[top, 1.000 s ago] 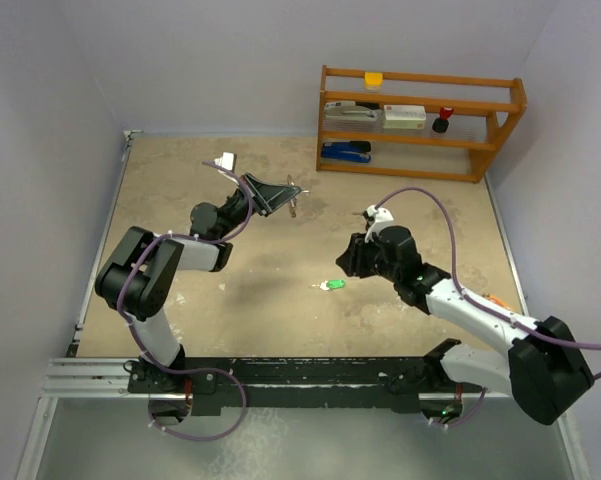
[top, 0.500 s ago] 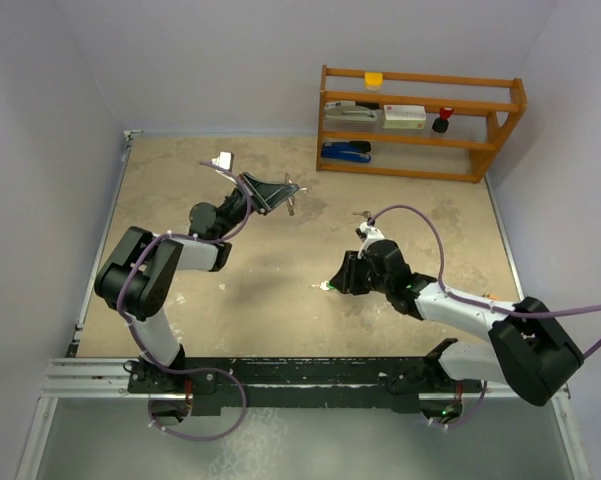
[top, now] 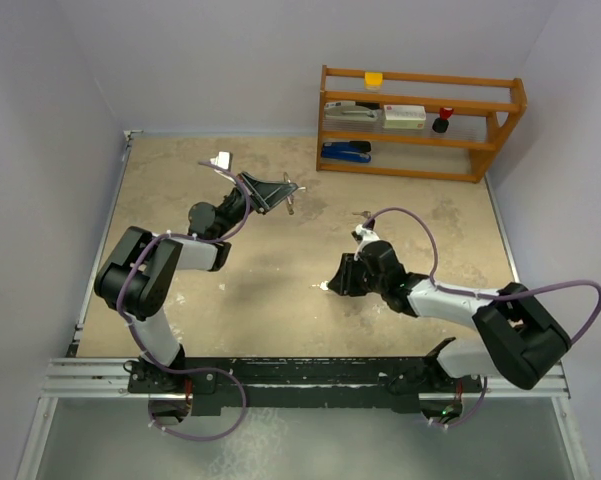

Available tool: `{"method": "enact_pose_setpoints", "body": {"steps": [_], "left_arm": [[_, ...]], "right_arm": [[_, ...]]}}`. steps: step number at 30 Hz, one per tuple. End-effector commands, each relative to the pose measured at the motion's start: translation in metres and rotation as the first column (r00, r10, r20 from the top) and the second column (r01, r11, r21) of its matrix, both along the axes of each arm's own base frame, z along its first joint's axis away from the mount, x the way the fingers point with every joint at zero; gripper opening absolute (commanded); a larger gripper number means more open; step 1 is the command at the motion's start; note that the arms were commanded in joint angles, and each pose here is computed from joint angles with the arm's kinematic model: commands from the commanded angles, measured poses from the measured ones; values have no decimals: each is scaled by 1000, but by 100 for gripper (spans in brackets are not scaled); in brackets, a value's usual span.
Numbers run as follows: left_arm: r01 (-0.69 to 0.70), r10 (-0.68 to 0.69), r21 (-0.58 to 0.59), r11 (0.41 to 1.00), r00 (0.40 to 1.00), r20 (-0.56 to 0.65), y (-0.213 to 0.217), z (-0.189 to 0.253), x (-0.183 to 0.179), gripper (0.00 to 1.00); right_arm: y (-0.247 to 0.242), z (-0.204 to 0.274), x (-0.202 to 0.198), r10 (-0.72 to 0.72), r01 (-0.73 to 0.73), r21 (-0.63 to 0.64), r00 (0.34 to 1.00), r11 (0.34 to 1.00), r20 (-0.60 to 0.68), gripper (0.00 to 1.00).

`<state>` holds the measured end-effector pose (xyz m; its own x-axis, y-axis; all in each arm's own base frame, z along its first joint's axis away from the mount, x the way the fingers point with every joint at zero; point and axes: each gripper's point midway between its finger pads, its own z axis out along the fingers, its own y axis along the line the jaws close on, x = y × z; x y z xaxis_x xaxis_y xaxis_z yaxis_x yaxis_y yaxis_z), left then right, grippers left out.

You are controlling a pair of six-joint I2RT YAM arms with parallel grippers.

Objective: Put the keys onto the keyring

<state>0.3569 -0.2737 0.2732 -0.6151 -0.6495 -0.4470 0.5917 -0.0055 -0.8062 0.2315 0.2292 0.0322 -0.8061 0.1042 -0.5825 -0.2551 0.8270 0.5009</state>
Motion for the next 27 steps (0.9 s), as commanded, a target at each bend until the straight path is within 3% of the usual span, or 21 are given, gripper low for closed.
{"method": "enact_pose_setpoints", "body": {"steps": [1,10,27], "left_arm": [[-10,29,-84,996,975,222,14,48,-22,0],[-13,30,-82,997,975,219,15,47,-21,0],[-19,36,-79,997,976,214,17,45,-20,0]], "right_arm": [[12,16,13,0,-2,41,999,999,52,37],[17,10,19,14,-15,31,999,999,41,35],[21,-3,19,33,-33,13,999,999,8,23]]}}
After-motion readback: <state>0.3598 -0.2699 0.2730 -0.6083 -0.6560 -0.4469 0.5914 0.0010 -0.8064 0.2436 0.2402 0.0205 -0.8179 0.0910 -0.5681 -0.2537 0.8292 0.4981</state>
